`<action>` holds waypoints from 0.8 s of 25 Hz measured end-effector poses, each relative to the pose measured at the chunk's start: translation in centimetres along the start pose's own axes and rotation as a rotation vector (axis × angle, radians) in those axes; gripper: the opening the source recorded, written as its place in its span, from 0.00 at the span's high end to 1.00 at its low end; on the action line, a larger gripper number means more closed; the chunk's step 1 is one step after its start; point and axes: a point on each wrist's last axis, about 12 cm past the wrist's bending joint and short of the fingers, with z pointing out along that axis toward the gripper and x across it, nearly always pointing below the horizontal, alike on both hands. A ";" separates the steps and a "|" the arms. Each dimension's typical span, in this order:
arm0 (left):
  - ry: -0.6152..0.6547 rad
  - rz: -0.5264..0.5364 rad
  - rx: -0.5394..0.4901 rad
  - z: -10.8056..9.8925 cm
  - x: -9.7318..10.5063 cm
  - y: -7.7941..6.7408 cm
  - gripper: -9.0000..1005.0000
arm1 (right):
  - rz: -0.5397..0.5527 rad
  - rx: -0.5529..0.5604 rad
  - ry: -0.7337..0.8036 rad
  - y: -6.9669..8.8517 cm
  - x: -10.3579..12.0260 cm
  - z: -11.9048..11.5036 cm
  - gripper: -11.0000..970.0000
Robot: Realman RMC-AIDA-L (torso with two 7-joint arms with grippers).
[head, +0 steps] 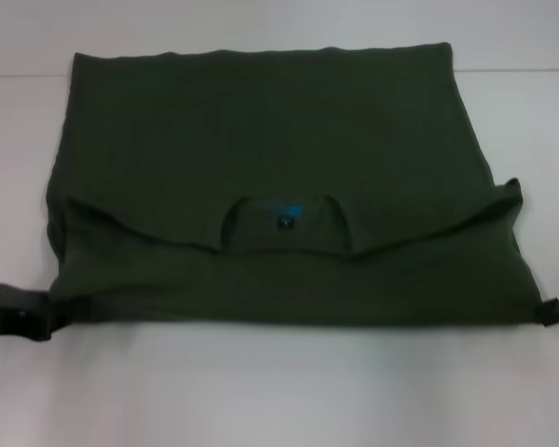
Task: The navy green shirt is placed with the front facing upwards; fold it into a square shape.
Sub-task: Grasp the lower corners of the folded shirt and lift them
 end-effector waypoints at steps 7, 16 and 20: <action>0.131 -0.107 0.040 -1.4 0.4 -0.8 0.91 | -0.009 -0.060 0.105 1.1 0.7 -0.9 0.97; 0.296 -0.173 0.076 -2.3 1.8 -1.5 0.91 | -0.019 -0.112 0.238 2.5 1.5 0.1 0.97; 0.332 -0.199 0.078 -2.9 2.7 -1.6 0.92 | -0.032 -0.142 0.284 3.3 1.8 1.0 0.97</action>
